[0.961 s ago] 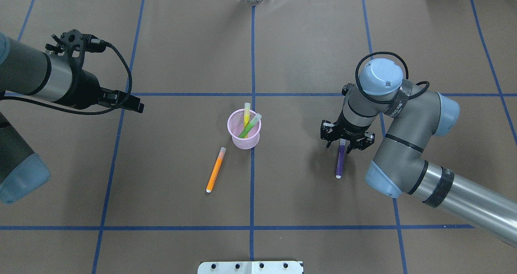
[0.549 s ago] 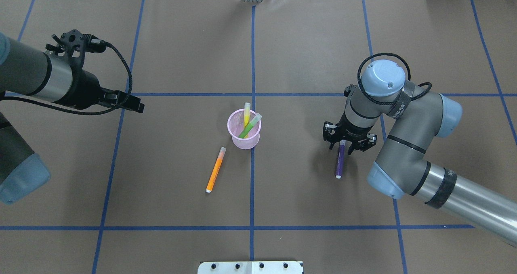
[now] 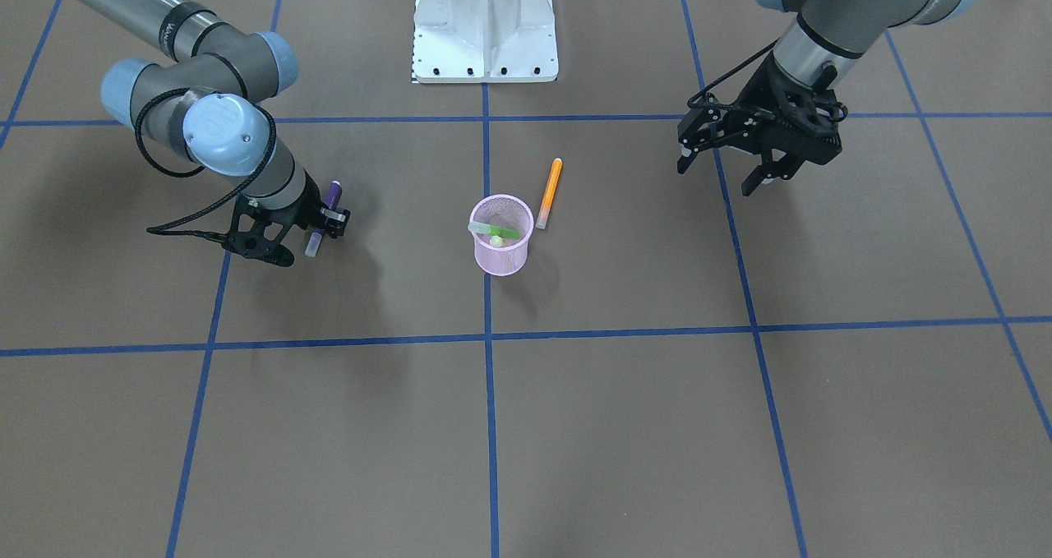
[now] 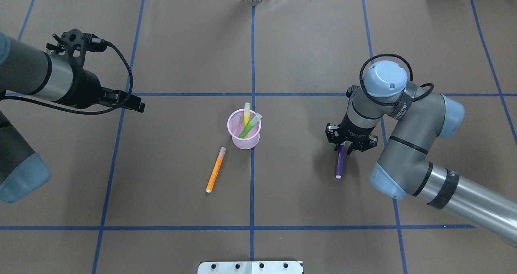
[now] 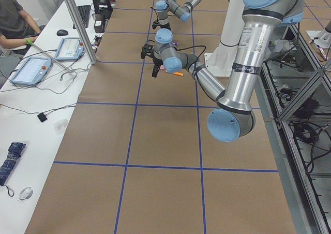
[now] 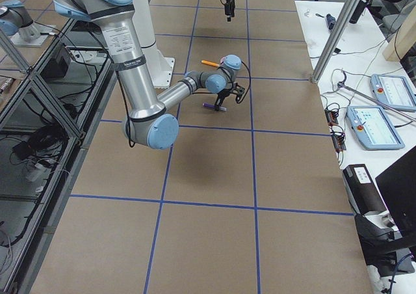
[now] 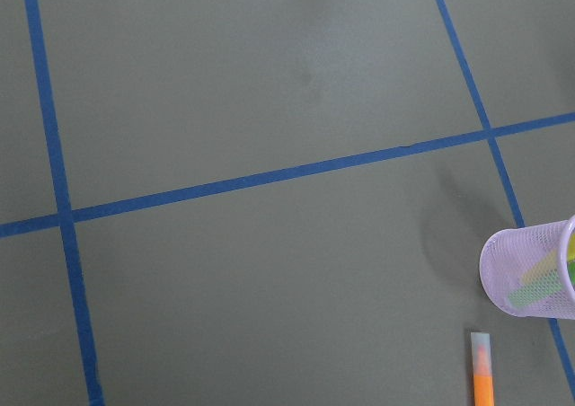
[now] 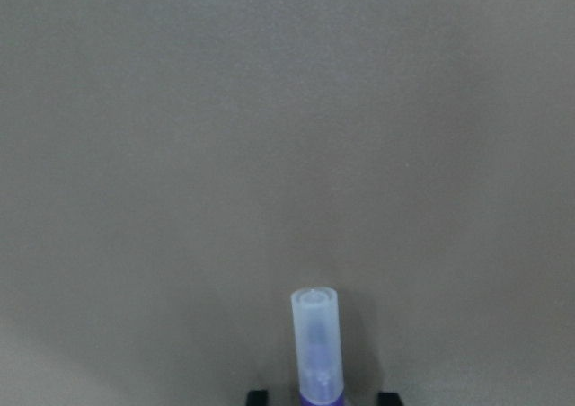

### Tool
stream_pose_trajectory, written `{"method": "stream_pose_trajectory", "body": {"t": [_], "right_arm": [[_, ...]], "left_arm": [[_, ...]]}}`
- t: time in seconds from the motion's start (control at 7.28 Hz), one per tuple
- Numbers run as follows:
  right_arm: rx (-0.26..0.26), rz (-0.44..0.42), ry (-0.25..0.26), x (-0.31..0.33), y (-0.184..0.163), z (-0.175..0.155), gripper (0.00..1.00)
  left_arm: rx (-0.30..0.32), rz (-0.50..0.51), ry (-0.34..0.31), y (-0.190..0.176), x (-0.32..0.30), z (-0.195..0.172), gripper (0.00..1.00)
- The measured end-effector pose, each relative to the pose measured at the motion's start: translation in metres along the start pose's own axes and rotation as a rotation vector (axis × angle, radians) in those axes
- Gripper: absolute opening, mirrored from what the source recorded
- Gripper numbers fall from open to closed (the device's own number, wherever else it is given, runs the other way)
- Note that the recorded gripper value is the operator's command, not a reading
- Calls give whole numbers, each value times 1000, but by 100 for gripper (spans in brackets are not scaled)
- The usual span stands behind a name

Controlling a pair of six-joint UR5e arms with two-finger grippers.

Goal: Collect pens into pen holder
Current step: 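Lift the purple pen with the right gripper and carry it over the cup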

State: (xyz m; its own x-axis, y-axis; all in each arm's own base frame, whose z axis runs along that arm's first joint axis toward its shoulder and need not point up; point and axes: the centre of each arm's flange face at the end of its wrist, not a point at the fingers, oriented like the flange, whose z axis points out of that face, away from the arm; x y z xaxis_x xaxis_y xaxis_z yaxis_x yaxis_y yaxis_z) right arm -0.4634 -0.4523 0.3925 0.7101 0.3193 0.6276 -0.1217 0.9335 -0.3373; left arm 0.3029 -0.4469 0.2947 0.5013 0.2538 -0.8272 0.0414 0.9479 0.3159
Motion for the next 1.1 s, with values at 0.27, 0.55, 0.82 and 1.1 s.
{"method": "stream_pose_trajectory", "body": {"t": [0.27, 0.55, 0.82, 1.1], "right_arm": [[0, 2, 3, 3, -1, 1, 0], [13, -1, -23, 0, -1, -15, 0], [135, -13, -117, -13, 3, -78, 0], [331, 28, -213, -35, 17, -135, 0]], "left_arm": [[3, 2, 3, 0, 1, -2, 99], [12, 3, 6, -1, 1, -8, 99], [27, 5, 13, -3, 2, -15, 99], [35, 7, 15, -5, 3, -18, 100]]}}
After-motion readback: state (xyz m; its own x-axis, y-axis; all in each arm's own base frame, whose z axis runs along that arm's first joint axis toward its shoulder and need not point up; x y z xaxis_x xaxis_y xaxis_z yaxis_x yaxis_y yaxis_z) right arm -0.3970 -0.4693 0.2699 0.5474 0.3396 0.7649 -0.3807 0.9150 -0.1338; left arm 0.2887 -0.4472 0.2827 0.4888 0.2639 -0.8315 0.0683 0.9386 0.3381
